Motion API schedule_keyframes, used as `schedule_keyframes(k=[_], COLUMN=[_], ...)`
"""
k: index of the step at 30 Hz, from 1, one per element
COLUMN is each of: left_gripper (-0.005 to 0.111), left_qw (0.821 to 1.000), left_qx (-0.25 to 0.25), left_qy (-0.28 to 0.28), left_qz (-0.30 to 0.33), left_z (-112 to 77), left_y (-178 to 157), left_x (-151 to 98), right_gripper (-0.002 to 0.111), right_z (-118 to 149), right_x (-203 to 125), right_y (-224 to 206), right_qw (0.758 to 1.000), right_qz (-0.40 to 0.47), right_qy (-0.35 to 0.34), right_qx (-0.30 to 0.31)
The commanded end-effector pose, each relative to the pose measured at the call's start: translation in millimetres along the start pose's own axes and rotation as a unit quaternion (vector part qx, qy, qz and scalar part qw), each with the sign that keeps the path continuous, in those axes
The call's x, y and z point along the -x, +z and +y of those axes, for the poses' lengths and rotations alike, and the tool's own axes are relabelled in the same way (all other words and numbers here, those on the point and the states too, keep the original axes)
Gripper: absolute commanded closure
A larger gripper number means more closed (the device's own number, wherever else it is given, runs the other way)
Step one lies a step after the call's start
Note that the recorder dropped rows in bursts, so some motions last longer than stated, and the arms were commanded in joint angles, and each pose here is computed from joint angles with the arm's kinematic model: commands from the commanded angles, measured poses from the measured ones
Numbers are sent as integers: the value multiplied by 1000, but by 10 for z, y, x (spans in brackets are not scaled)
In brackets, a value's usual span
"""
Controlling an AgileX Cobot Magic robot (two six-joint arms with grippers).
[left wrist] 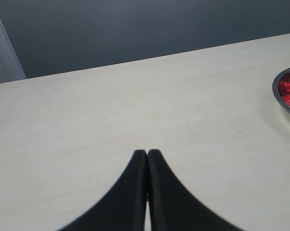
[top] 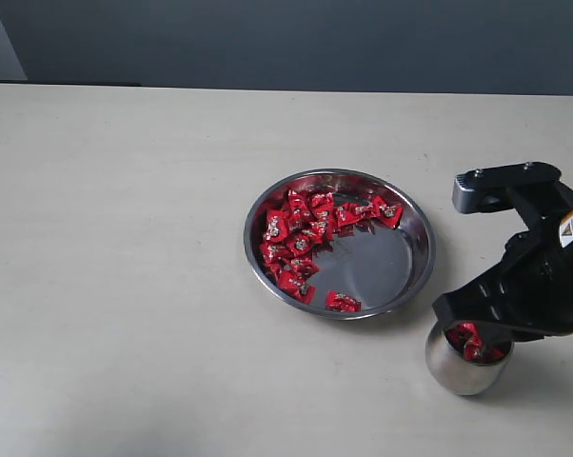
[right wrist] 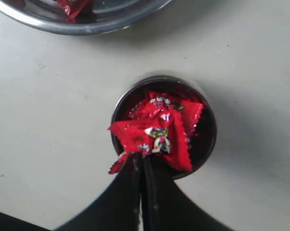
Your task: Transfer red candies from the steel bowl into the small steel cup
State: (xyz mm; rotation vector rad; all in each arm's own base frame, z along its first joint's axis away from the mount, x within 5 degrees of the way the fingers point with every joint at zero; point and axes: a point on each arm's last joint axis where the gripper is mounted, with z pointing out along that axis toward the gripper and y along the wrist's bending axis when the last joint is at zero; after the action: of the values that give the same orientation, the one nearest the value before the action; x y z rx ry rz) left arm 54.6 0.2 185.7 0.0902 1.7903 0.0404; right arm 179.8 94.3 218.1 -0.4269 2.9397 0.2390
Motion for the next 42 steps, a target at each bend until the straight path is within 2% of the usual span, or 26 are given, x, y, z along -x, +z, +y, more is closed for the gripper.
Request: schedule_keyframes(k=[1,42], left_gripper=[106,106], left_qw=[1000,1000], left_qx=[-4,-4], left_qy=[-1,-1], left_qz=[-5,-5], left_z=[-4,-4], left_y=[-2,-2], left_x=[5,5], right_gripper=[109,109], right_z=[-13,-26], right_x=[17,3], right_y=[77,118], right_qw=[1000,999], right_qz=[13,35], right_qy=[-3,-3], right_qx=[-3,-8])
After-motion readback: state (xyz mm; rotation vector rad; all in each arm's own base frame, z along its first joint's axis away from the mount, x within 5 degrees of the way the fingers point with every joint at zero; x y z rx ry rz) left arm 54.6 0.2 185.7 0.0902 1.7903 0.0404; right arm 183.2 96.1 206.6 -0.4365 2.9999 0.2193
